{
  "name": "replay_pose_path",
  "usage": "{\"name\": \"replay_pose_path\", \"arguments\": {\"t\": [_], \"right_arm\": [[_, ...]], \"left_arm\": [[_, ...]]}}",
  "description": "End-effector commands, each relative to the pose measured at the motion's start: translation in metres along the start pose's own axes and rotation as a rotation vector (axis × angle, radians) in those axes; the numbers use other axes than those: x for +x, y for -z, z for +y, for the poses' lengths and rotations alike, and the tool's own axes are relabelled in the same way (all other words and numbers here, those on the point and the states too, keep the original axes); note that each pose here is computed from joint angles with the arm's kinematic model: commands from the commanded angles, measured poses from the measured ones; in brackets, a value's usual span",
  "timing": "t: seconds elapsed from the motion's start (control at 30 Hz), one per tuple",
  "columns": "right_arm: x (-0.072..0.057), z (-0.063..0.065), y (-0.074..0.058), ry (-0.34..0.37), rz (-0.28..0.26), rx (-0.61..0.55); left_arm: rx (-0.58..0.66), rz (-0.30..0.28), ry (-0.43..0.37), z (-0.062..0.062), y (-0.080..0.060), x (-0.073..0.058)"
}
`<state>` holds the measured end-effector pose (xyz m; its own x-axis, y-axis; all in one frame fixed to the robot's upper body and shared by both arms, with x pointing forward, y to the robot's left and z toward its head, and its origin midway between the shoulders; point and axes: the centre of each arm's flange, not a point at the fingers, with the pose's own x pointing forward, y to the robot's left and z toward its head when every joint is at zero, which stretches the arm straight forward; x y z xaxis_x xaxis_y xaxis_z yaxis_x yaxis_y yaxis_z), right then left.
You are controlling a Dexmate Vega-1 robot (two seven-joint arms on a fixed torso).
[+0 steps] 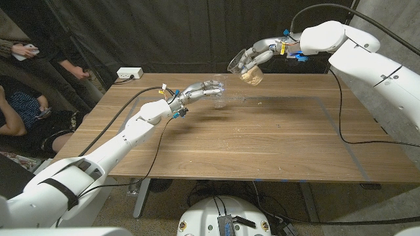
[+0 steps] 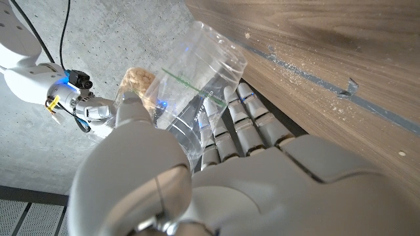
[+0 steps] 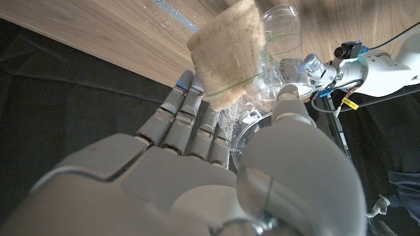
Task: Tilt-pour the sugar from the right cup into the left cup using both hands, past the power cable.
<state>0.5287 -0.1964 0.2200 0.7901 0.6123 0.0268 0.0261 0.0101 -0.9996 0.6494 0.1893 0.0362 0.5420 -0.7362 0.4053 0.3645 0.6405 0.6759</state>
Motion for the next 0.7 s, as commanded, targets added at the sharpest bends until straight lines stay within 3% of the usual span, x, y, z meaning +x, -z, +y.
{"name": "replay_pose_path", "arguments": {"t": [0.03,0.7], "right_arm": [[0.009,-0.003,-0.003,-0.066,0.014,-0.053],[0.017,-0.015,-0.011,-0.113,0.029,-0.107]], "left_arm": [[0.004,-0.003,0.012,0.001,0.001,0.000],[0.037,0.010,0.038,0.000,0.004,0.006]]}}
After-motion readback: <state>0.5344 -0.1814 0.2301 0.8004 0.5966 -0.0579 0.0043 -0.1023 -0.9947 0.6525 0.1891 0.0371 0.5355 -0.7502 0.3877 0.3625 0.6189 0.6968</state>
